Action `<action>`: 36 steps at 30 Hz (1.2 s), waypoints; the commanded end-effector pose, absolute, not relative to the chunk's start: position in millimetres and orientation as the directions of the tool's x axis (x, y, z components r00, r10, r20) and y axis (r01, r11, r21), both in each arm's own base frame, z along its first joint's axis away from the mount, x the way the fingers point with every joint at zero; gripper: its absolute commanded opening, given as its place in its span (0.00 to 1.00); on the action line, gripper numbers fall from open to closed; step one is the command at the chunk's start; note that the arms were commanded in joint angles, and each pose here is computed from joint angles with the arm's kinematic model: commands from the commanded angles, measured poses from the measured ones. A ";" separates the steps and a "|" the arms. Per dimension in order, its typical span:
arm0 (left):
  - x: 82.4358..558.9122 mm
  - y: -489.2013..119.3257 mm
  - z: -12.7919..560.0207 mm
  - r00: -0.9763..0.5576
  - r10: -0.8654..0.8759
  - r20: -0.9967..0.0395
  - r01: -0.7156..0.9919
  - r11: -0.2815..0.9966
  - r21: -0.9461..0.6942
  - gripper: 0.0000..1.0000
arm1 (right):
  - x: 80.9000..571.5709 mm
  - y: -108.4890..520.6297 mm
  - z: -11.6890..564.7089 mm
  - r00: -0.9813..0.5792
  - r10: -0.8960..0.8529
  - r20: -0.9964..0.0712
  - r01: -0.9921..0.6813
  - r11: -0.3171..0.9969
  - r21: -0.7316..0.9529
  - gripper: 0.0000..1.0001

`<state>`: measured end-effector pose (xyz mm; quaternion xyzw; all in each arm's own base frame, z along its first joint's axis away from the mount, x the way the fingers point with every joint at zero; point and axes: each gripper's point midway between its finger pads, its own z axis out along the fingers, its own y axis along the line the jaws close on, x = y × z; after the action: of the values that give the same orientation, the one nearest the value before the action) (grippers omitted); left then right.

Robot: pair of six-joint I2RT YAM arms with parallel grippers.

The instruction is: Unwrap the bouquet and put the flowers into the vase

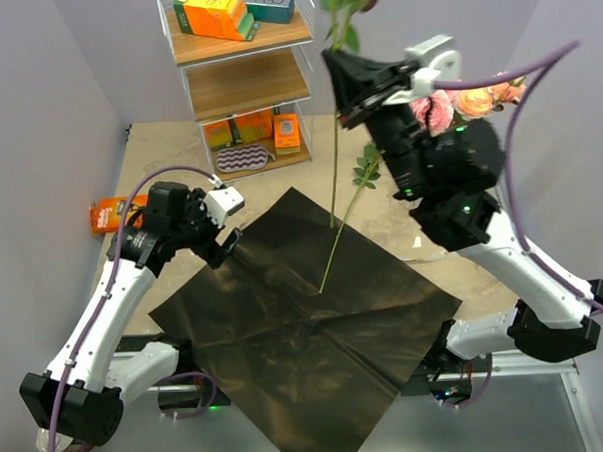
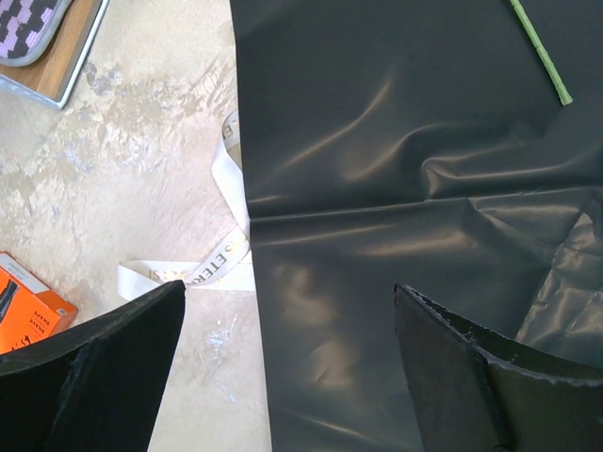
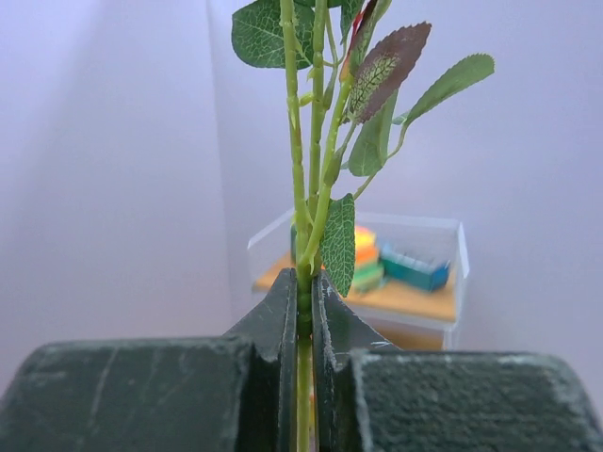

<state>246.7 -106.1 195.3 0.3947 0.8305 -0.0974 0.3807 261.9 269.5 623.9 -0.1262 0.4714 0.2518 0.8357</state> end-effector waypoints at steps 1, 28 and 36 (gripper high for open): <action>252.7 -111.1 208.3 -0.376 0.556 -0.741 0.726 0.674 0.137 0.95 | 232.3 191.3 700.7 0.607 0.277 -0.744 -0.393 0.919 0.021 0.00; 266.8 -128.3 208.4 -0.391 0.539 -0.746 0.758 0.648 0.070 0.95 | 229.0 13.1 700.6 0.735 -0.239 -0.634 0.408 0.903 0.134 0.00; 266.1 -122.5 204.0 -0.385 0.557 -0.736 0.753 0.651 0.099 0.95 | 296.2 26.1 690.5 0.688 -0.241 -0.684 0.389 0.919 0.067 0.00</action>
<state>259.5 -121.5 189.2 0.4000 0.8332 -0.1314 0.3586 301.4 32.3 670.8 0.0819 0.3803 -0.2272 0.8928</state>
